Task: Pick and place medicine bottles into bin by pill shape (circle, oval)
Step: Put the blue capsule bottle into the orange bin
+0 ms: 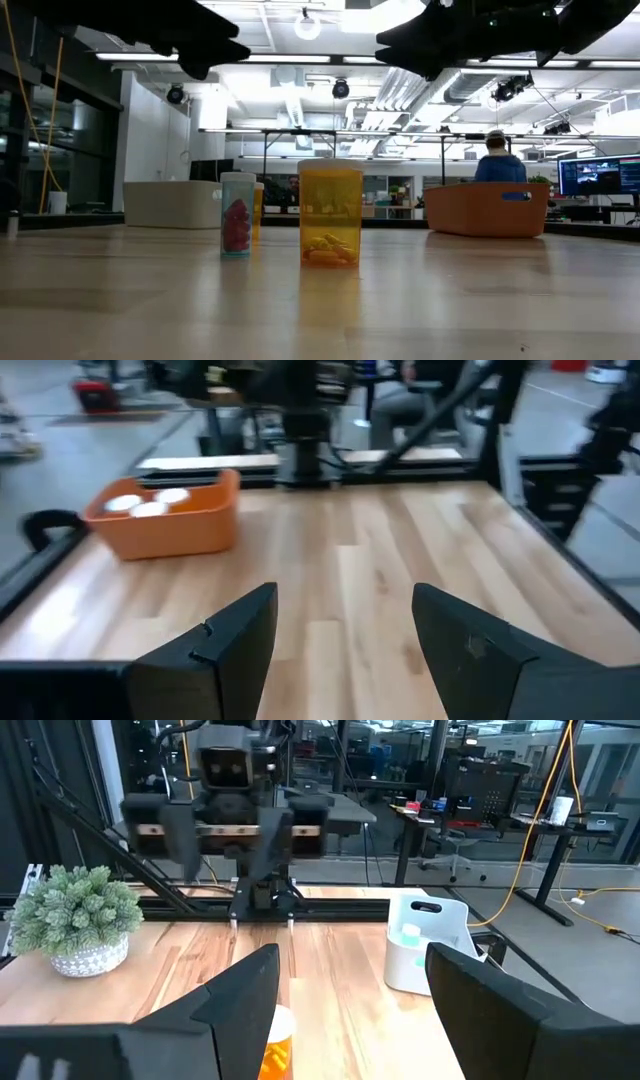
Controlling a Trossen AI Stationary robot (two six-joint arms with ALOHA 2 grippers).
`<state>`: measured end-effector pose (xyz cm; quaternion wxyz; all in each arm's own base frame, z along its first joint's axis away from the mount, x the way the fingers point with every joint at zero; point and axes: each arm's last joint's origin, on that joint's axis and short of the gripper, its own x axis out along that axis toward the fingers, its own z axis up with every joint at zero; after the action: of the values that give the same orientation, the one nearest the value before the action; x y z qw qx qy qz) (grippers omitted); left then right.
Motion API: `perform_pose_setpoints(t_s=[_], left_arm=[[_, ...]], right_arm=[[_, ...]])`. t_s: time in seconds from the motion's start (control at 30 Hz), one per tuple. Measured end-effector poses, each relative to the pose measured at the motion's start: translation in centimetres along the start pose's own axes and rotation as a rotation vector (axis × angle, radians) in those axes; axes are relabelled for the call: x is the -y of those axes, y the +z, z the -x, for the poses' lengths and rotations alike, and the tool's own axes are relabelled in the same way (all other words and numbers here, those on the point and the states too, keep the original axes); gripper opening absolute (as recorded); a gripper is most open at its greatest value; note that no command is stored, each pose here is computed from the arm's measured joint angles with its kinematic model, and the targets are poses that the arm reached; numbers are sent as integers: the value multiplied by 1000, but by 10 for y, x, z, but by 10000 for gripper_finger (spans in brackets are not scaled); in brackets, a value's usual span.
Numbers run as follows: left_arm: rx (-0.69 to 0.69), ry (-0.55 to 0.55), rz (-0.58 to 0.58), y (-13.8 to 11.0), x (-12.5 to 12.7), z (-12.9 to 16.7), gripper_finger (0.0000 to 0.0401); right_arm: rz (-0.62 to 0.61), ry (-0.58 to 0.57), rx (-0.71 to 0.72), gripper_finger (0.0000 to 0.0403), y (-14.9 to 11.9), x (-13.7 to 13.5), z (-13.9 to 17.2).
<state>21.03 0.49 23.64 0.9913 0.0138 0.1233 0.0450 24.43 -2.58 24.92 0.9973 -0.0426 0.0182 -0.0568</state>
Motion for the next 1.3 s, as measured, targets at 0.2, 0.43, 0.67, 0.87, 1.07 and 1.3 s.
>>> perform_pose_setpoints(t_s=[0.2, 0.43, 0.67, 0.87, 1.07, 1.3], left_arm=[[-54, -55, -20, 4, 14, -11, 223], [-175, -111, -21, 8, 24, -38, 223], [-249, -288, -11, 3, 33, -66, 223], [-272, -354, -36, 1, 39, -78, 223], [-259, -392, -62, 4, 46, -78, 223], [-243, -450, -164, 4, 61, -75, 223]], right_arm=[[0, 0, -1, 245, 0, 0, 0], [0, 0, -8, 245, -1, 0, 0], [0, 1, -19, 245, -2, 0, 0], [0, 0, -19, 245, -2, 0, 0], [1, -2, -22, 245, -2, 0, 0], [0, -6, -23, 245, -2, 0, 0]])
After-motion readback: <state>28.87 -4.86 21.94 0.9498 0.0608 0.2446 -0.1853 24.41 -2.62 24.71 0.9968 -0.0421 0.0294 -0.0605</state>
